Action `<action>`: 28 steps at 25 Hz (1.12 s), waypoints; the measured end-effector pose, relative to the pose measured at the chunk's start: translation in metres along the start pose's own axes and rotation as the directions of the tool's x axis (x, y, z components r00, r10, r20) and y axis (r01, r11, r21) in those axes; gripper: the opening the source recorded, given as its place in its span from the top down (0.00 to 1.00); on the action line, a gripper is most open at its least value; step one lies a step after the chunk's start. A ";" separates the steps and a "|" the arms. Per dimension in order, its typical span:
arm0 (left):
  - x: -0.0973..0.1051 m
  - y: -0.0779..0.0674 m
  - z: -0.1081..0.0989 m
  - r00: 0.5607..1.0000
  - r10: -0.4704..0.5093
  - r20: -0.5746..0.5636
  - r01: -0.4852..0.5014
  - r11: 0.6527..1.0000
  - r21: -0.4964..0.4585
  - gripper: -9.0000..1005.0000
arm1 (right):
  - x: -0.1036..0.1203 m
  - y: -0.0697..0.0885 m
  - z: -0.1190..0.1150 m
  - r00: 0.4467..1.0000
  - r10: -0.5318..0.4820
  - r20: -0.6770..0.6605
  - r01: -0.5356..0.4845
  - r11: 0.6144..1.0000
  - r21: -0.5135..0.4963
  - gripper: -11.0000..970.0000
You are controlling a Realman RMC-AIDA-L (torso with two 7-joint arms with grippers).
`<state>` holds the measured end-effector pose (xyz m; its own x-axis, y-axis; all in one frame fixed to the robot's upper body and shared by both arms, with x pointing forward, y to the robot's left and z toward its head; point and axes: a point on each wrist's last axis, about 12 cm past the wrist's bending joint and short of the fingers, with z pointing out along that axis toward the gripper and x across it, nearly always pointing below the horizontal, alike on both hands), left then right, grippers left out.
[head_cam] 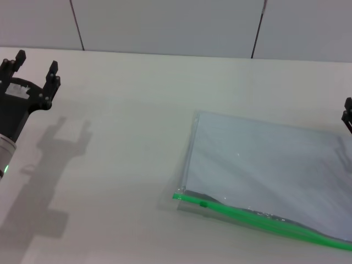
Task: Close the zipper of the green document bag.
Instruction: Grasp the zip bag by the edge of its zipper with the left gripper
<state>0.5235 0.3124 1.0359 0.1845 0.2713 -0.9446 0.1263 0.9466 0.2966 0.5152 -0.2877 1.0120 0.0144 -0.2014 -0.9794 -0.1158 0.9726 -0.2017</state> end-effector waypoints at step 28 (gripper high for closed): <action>-0.009 -0.016 0.001 0.997 0.042 0.071 -0.050 0.993 0.111 0.35 | -0.013 0.003 0.003 0.995 0.016 0.094 -0.016 1.000 0.000 0.17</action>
<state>0.5208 0.2944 1.0392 0.2587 0.2981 -0.9188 0.2246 0.9066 0.3573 0.5172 -0.2818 1.0245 0.1062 -0.1738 -0.9790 -0.1165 0.9756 -0.1859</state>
